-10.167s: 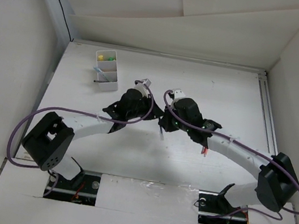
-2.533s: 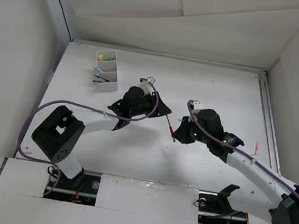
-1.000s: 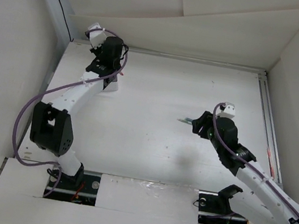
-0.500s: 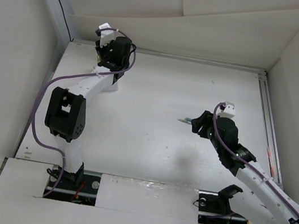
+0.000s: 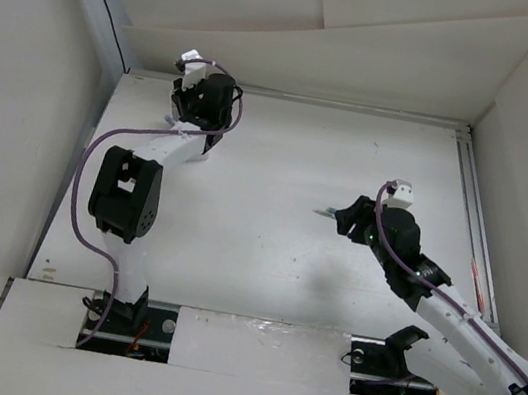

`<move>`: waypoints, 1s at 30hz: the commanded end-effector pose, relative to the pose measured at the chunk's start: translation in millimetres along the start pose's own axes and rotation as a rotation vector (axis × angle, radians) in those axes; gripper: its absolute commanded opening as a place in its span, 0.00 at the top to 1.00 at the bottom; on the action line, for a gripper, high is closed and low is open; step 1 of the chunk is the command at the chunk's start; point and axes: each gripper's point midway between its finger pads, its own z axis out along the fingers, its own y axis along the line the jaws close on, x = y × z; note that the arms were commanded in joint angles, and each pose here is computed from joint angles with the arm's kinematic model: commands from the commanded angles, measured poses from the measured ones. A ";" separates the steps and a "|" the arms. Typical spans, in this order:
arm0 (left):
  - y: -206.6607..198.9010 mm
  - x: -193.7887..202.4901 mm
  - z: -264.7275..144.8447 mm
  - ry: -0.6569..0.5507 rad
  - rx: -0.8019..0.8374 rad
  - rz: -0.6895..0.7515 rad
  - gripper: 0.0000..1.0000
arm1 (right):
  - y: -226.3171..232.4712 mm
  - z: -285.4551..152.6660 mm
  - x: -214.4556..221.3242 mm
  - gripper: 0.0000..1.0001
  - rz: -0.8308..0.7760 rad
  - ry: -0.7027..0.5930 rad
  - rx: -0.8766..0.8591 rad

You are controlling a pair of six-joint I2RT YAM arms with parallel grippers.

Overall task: Sort the stationery into containers
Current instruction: Place the pen in the storage box.

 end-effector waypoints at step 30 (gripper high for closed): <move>-22.8 -101.3 -116.1 0.073 0.491 -0.517 0.69 | -52.2 38.4 11.1 0.95 0.039 0.073 0.225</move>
